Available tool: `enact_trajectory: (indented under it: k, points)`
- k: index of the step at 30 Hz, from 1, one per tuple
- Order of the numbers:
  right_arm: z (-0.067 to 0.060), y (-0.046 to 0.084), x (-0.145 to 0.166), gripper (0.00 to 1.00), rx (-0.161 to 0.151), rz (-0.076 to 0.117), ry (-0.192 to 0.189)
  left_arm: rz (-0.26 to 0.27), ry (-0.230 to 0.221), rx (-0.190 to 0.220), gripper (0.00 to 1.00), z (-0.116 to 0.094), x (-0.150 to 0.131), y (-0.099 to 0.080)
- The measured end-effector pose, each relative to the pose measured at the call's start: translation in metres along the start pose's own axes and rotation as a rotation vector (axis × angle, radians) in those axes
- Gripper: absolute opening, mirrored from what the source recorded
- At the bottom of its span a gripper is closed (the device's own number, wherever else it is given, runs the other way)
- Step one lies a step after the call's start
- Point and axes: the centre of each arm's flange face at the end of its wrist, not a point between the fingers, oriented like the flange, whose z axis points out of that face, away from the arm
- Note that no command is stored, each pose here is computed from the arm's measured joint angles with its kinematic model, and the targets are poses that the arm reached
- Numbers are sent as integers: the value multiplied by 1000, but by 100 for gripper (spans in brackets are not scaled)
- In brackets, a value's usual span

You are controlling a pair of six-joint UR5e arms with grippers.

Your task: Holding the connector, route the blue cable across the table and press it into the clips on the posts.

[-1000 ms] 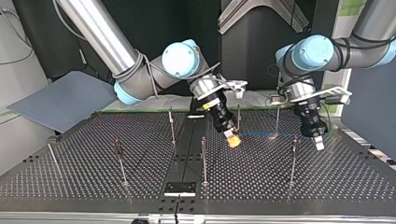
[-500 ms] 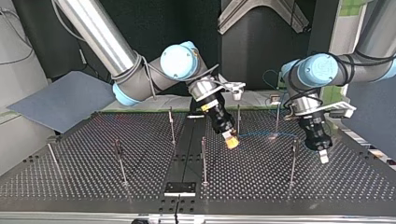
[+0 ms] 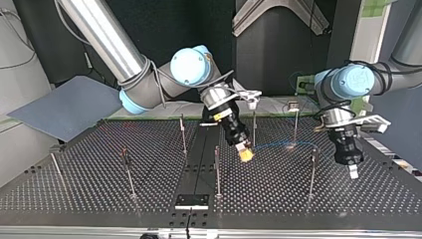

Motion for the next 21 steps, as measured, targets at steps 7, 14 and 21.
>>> enact_trajectory:
  k: [7,14,21]
  points:
    - [2,0,4,0,-2,0,9,-36,-32,61,0,9,-5,-5]
    - [3,2,7,0,-20,0,15,-21,6,59,0,15,17,0]
    - [11,8,22,0,-28,-4,43,-10,27,48,0,16,27,3]
